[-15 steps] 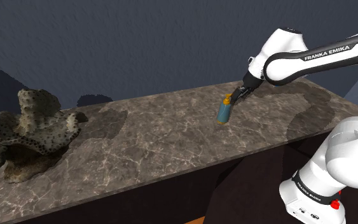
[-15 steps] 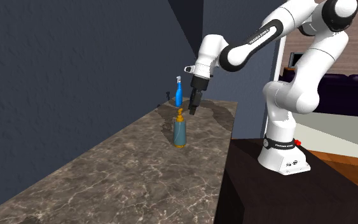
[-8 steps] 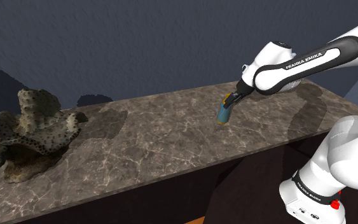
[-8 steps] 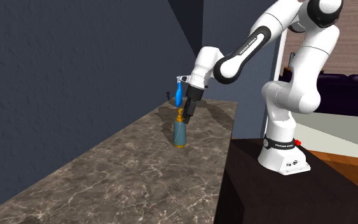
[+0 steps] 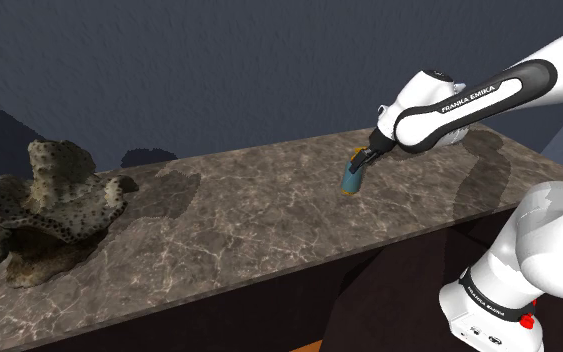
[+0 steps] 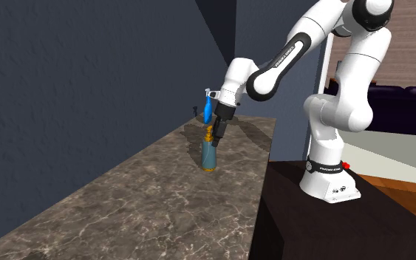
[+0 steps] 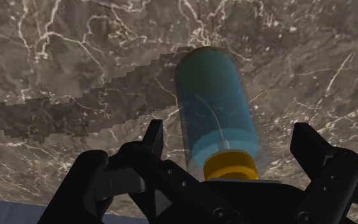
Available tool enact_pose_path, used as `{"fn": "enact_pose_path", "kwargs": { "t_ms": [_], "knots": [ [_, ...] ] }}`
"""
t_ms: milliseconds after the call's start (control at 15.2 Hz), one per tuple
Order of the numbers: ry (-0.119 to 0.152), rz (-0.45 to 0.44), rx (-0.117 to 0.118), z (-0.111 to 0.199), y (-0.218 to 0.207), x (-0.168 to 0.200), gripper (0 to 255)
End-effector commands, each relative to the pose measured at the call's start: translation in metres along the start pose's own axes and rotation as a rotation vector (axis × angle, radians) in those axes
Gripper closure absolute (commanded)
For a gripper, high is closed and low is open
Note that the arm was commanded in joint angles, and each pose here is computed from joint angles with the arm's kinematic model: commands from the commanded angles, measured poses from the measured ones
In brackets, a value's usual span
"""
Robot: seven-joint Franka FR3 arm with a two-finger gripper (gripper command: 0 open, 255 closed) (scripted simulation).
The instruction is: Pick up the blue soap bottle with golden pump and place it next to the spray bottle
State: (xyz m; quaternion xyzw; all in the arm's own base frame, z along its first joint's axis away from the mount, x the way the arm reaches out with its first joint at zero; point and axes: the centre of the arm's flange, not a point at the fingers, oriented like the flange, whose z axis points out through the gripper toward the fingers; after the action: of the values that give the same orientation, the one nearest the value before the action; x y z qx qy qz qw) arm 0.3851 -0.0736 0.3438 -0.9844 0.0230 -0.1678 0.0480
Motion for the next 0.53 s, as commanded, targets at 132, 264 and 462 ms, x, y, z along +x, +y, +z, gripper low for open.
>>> {"fn": "enact_pose_path", "kwargs": {
  "t_ms": [132, 264, 462],
  "knots": [
    [0.0, 0.0, 0.0, 0.0, 0.0, 0.0, 255],
    [0.0, 0.0, 0.0, 0.0, 0.0, 0.0, 255],
    [0.0, 0.0, 0.0, 0.0, 0.0, 0.0, 255]
  ]
}}
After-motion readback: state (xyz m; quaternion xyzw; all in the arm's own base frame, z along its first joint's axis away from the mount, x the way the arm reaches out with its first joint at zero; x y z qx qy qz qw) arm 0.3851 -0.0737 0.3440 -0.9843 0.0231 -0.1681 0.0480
